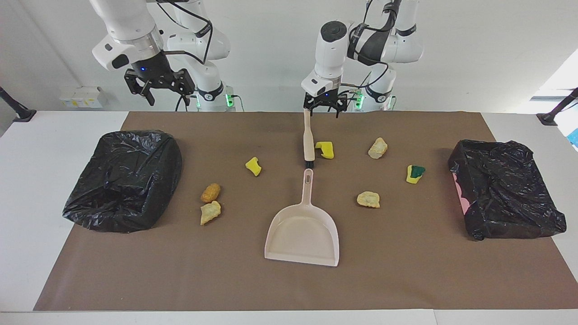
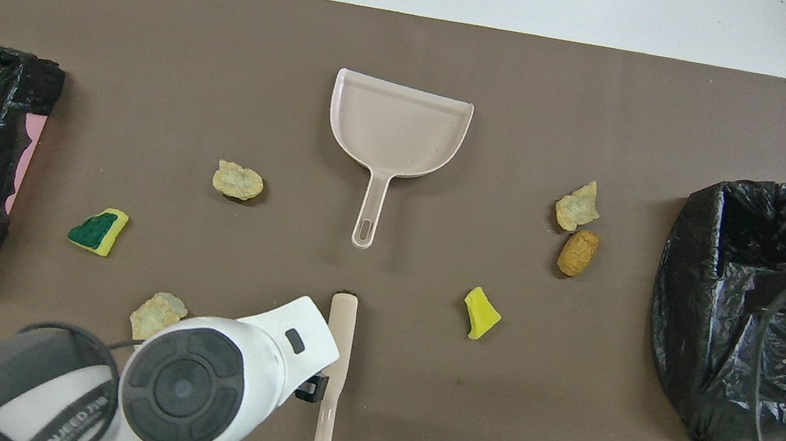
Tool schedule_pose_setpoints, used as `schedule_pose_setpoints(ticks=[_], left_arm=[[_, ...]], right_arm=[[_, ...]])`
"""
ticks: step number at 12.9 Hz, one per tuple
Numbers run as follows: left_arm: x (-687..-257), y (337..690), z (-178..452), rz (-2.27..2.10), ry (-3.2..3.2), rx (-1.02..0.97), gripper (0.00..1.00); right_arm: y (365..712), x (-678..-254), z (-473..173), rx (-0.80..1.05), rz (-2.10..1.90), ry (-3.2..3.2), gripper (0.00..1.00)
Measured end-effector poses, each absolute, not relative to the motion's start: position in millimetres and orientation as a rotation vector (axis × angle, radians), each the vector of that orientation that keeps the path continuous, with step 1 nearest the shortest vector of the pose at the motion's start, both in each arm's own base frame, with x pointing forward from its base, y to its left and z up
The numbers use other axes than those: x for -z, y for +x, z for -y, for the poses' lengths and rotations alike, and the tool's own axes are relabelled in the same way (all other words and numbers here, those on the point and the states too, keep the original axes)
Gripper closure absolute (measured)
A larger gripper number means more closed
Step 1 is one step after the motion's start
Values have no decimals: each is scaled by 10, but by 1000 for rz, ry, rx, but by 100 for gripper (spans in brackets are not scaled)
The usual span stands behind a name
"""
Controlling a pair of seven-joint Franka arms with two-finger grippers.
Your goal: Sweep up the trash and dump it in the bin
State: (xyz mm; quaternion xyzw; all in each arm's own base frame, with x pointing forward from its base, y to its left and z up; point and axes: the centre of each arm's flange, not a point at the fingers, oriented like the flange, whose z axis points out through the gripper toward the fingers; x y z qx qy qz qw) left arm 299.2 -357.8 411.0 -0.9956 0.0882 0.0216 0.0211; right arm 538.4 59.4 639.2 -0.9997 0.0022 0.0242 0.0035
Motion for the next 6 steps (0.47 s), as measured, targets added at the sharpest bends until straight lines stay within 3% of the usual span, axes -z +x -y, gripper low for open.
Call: schedule_pose_setpoints(ticks=[3,6], left_arm=[[-3680,2624,3766,-252,-3105,-108,0],[-3512,2561,3787,-217,-3138,-175,13]], right_arm=[[5596,-6014,-730,-76,25,-3132,0],[5745,-5665,-1130,-58,27,-3130,0]])
